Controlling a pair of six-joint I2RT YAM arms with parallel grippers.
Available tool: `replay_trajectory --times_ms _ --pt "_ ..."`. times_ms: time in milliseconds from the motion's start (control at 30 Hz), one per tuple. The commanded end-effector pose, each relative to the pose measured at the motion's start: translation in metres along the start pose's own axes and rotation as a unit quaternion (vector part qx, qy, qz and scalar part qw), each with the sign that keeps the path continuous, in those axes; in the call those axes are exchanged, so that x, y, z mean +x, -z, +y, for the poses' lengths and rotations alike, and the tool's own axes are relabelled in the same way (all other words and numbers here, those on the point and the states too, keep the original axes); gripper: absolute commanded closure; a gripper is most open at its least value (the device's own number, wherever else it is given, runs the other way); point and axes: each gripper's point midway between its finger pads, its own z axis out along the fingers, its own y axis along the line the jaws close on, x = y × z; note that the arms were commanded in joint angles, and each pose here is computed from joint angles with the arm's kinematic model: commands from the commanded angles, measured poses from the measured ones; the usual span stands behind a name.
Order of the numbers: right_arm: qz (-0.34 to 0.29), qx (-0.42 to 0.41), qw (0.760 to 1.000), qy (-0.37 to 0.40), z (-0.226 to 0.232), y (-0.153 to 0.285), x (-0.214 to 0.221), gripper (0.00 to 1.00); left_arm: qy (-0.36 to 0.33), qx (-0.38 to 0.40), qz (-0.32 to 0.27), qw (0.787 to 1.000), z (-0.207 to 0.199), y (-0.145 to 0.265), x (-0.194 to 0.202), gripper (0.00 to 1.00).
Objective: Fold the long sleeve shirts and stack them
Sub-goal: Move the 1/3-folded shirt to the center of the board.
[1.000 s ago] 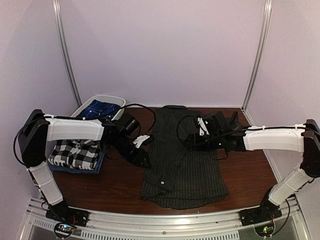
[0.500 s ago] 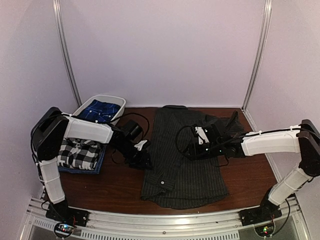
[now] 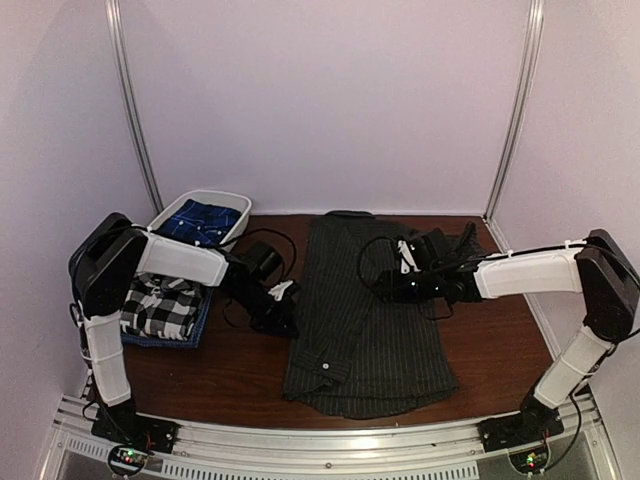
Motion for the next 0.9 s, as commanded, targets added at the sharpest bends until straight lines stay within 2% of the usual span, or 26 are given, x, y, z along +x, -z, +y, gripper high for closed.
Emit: replay_trajectory --times_ms 0,233,433,500,667,767,867 --pt "-0.033 0.019 0.999 -0.021 -0.007 -0.008 -0.03 0.46 0.041 -0.022 0.032 0.998 0.03 -0.002 0.027 1.0" --pt "-0.03 0.043 0.998 -0.02 -0.011 -0.033 -0.045 0.46 0.063 -0.025 0.051 0.996 0.042 0.014 0.071 1.0" --pt "-0.041 0.053 0.997 -0.031 -0.026 -0.031 -0.065 0.46 0.079 -0.026 0.046 0.995 0.046 0.027 0.092 1.0" --pt "-0.05 0.066 0.996 -0.039 -0.04 -0.021 -0.072 0.46 0.07 -0.037 0.03 0.996 0.045 0.031 0.083 0.98" --pt "-0.085 0.099 0.988 -0.083 -0.096 0.019 -0.084 0.44 0.04 -0.059 -0.019 0.997 0.032 0.05 0.044 0.77" --pt "-0.118 0.127 0.978 -0.115 -0.141 0.05 -0.098 0.41 0.02 -0.073 -0.045 0.996 0.024 0.063 0.021 0.72" --pt "-0.138 0.139 0.971 -0.138 -0.173 0.071 -0.109 0.34 -0.001 -0.075 -0.07 0.995 0.013 0.075 0.0 0.68"
